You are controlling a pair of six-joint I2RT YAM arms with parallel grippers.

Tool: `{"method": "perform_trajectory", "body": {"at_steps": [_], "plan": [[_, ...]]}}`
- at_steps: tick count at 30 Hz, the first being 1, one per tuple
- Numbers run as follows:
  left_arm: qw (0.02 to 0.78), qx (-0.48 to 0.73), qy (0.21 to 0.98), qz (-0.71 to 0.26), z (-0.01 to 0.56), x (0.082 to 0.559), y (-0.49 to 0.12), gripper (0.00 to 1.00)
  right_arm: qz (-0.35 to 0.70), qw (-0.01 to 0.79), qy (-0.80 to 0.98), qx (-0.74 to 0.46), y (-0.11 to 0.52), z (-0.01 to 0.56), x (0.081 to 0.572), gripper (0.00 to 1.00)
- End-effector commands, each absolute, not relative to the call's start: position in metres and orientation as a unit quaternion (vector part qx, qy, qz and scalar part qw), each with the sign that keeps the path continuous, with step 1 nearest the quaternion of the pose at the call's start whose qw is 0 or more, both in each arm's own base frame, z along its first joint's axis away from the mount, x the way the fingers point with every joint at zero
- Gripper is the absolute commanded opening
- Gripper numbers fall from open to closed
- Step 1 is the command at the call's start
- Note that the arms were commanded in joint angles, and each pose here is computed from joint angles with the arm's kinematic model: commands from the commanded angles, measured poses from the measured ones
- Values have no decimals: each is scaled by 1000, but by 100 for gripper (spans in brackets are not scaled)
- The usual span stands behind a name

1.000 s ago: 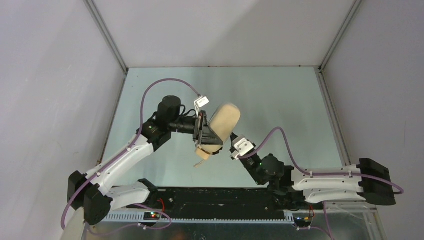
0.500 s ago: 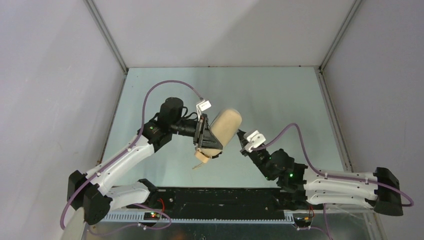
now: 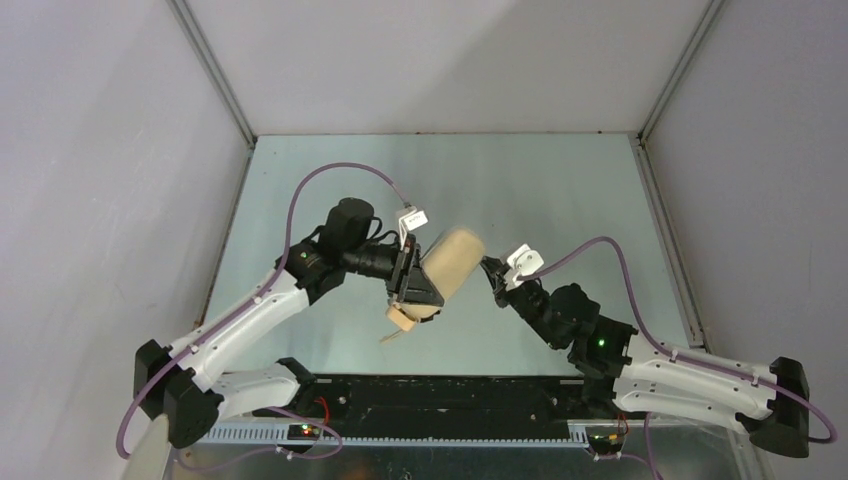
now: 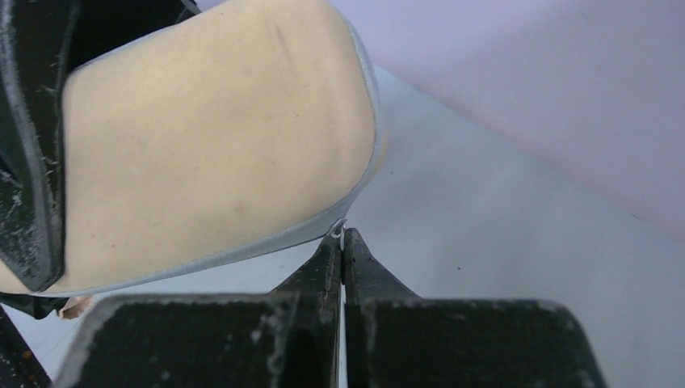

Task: Open the umbrella

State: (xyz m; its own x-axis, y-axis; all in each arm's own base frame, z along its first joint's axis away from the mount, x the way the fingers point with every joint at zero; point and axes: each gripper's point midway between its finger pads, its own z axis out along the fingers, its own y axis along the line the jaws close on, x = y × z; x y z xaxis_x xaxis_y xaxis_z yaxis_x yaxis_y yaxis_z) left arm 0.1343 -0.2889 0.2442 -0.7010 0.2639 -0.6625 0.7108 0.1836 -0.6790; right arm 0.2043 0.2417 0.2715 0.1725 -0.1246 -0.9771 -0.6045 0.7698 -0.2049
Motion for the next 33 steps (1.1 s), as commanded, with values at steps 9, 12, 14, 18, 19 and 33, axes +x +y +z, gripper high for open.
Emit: {"method": "perform_trajectory", "body": {"at_steps": [9, 12, 14, 18, 19, 33], "plan": [[214, 412, 746, -478, 242, 121, -286, 0, 123, 713, 635, -271, 210, 309, 224, 0], [212, 414, 746, -477, 241, 120, -287, 0, 120, 698, 647, -282, 209, 302, 222, 0], [213, 414, 746, -477, 242, 120, -287, 0, 128, 697, 648, -277, 208, 304, 220, 0], [226, 416, 739, -480, 249, 120, -287, 0, 146, 683, 662, -272, 200, 299, 211, 47], [229, 417, 737, -480, 250, 120, -286, 0, 152, 682, 666, -261, 195, 299, 211, 66], [193, 463, 740, -449, 230, 101, -286, 0, 426, 530, 649, -343, 226, 307, 145, 99]]}}
